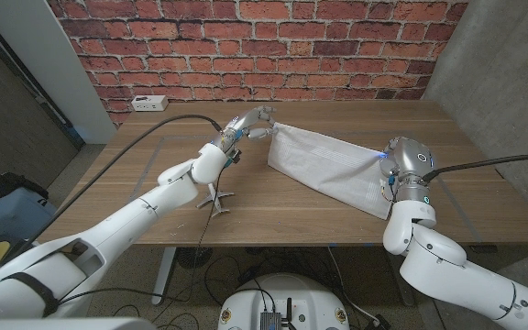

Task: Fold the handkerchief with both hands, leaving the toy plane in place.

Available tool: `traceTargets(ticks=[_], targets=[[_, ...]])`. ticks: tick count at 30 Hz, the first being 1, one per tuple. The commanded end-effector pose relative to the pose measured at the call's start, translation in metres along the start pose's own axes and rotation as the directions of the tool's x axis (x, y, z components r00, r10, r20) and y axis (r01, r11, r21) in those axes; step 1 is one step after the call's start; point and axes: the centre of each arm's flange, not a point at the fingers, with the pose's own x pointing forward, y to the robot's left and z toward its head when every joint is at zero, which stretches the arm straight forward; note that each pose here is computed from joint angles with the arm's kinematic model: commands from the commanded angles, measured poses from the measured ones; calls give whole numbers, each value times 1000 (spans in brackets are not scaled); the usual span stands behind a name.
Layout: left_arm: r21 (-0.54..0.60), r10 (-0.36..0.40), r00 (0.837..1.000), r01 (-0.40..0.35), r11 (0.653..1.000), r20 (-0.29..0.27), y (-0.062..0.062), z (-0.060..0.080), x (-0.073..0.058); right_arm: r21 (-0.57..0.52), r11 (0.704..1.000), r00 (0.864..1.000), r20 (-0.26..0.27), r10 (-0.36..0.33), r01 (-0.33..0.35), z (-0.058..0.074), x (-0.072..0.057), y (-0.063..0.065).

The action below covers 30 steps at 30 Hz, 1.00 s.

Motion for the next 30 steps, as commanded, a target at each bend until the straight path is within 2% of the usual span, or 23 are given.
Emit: traceTargets(ticks=[1,15,30], targets=[[24,-19,1000,19,1000,8,-3,1,25,-16,1000,1000,-25,-8,7,-7,17,5],[43,-19,1000,20,999,-8,-10,-1,47,-34,999,999,-52,9,-11,-18,34,11],[72,-44,999,44,996,-4,-20,1,65,-58,997,997,-64,44,-48,-22,50,18]])
